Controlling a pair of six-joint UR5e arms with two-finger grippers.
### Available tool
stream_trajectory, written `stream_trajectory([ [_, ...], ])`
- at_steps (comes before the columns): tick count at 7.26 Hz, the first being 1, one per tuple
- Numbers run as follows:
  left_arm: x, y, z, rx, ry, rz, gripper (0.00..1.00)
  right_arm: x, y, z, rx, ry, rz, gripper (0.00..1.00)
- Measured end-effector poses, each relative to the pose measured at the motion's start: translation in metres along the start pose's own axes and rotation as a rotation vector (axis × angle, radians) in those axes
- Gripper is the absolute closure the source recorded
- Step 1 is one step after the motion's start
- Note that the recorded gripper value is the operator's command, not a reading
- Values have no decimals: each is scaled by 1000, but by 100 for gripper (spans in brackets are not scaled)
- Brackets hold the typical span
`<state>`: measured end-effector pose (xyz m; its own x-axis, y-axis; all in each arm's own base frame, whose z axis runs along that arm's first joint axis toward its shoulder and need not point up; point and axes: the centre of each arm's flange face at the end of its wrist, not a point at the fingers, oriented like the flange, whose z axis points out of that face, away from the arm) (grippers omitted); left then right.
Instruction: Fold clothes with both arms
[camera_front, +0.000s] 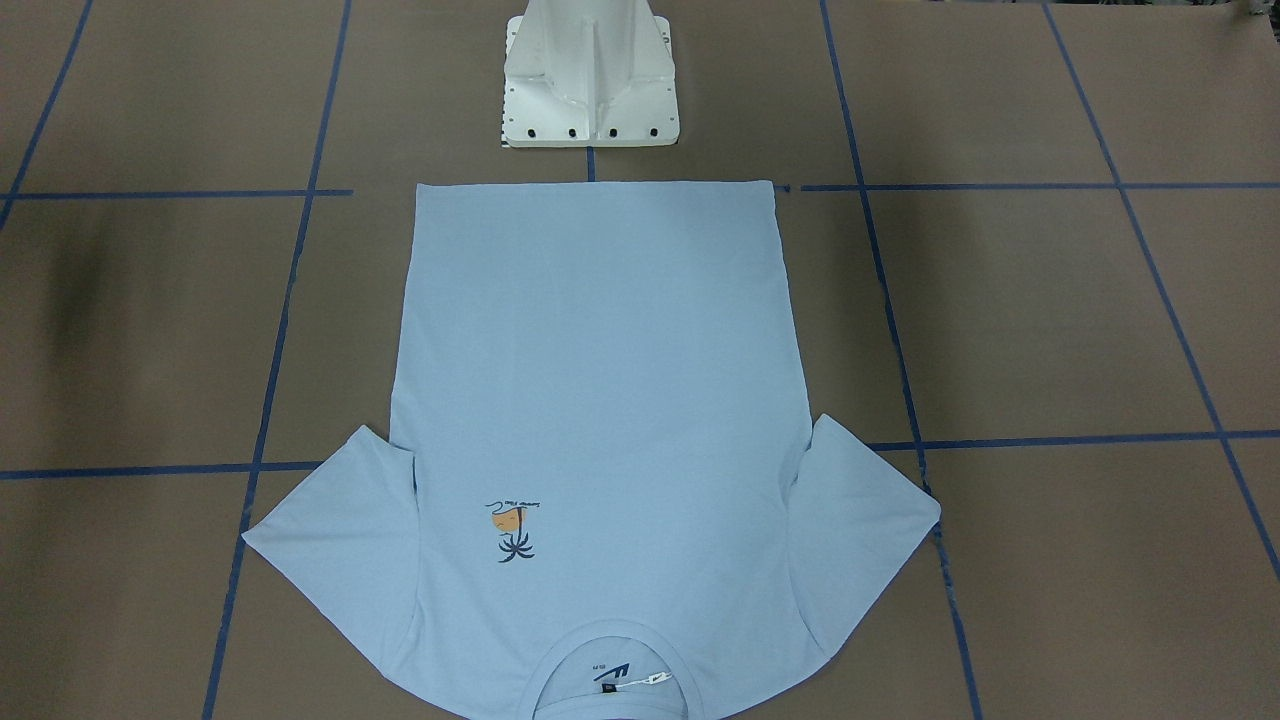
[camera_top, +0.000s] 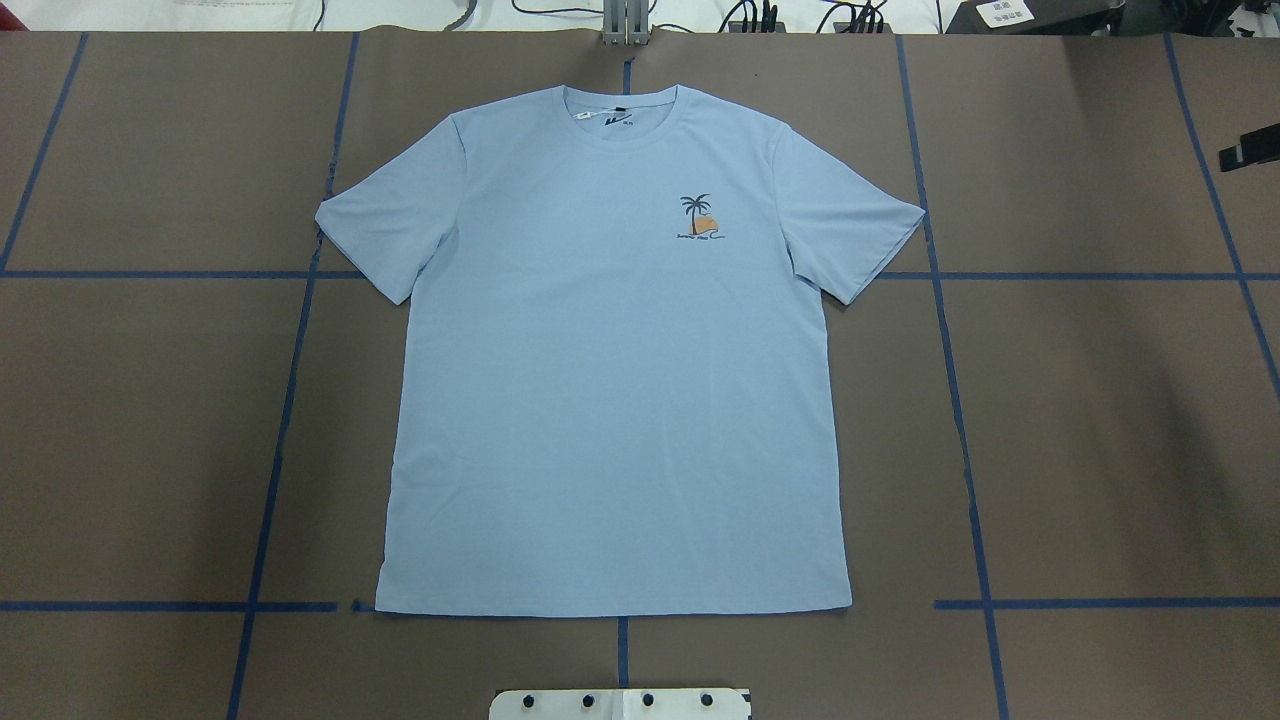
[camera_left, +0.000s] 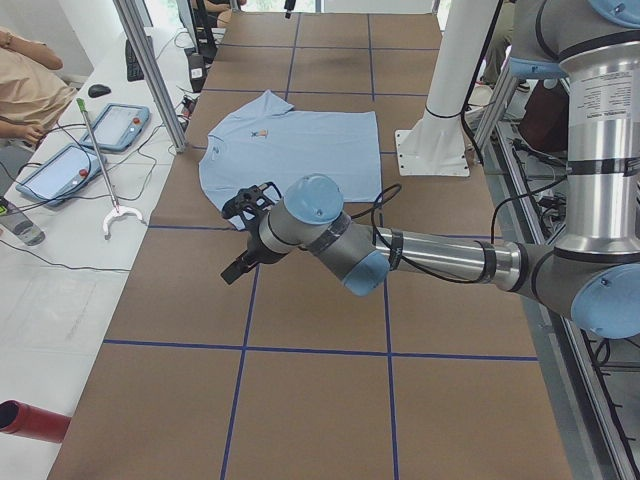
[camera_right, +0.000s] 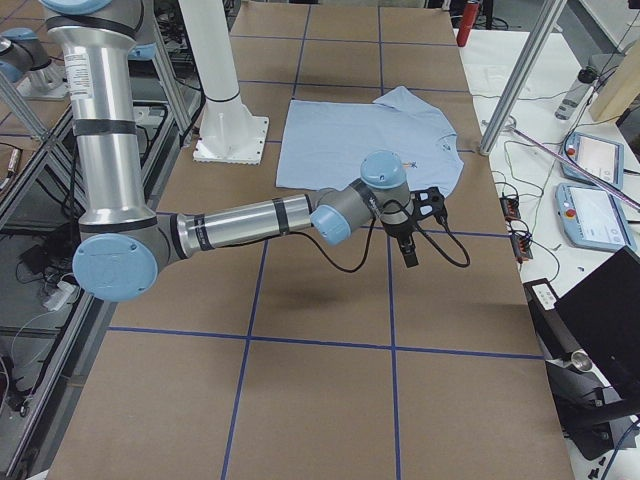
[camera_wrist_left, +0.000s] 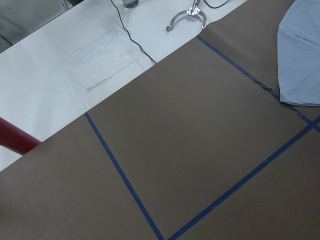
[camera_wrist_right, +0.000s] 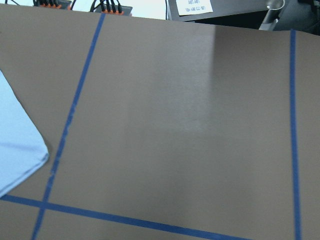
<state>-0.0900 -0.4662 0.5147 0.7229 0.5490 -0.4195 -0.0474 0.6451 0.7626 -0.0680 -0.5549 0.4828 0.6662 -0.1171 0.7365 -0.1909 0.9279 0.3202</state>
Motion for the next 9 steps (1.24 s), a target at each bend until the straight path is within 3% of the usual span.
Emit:
stream_trajectory([
  [2, 1, -1, -1, 3, 1, 2, 0, -77, -25, 51, 41, -51, 124, 8],
  [3, 2, -1, -2, 5, 0, 3, 0, -117, -38, 89, 83, -43, 163, 12],
  [4, 2, -2, -2, 6, 0, 4, 0, -149, -45, 130, 120, -27, 180, 22],
  [6, 2, -2, -2, 7, 0, 5, 0, -167, -29, 195, 152, -10, 167, 30],
  [8, 3, -3, -3, 8, 0, 5, 0, -178, -8, 223, 149, -1, 147, 32],
  [9, 3, -3, -3, 8, 0, 5, 0, -184, 1, 231, 151, 7, 137, 40],
])
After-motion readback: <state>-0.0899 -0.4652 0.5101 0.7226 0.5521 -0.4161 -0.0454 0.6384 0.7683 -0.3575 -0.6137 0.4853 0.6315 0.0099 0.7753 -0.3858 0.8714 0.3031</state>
